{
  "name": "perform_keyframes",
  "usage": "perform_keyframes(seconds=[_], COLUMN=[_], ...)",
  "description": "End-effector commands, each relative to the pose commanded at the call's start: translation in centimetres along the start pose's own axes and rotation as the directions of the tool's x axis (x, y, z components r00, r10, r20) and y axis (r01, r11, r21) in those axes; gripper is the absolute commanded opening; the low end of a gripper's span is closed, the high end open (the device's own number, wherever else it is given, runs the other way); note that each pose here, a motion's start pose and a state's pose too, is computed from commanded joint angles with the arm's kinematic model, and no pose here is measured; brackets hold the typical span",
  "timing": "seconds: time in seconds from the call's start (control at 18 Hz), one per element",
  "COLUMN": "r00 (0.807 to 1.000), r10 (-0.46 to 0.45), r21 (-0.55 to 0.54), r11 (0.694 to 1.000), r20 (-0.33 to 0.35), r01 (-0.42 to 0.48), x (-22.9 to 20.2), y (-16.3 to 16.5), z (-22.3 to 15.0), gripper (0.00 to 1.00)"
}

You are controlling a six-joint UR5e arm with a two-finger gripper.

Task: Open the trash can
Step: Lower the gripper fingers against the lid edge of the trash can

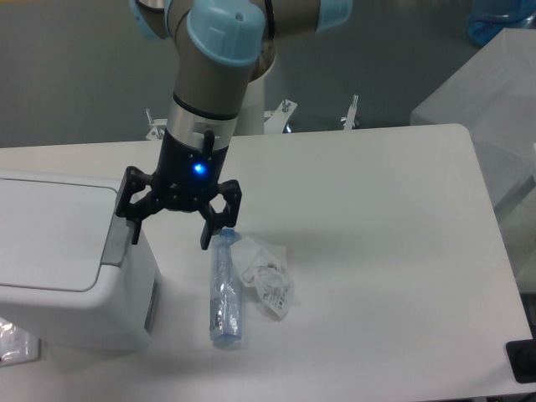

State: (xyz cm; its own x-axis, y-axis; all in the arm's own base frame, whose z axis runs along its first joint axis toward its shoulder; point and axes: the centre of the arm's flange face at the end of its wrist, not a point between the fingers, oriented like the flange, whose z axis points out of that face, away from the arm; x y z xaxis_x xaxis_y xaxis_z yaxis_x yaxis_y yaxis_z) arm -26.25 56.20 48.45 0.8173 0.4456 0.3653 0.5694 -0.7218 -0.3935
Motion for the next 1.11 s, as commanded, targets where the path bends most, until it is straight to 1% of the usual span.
perform_keyframes(seconds=[0.5, 1.11], r00=[1.000, 1.000], r10=[0.000, 0.007], r21=[-0.017, -0.019], r11=[1.000, 1.000], r20=[-0.001, -0.005], r01=[0.000, -0.007], x=[0.2, 0.4], y=[0.6, 0.7], z=[1.0, 1.1], gripper=[1.00, 1.00])
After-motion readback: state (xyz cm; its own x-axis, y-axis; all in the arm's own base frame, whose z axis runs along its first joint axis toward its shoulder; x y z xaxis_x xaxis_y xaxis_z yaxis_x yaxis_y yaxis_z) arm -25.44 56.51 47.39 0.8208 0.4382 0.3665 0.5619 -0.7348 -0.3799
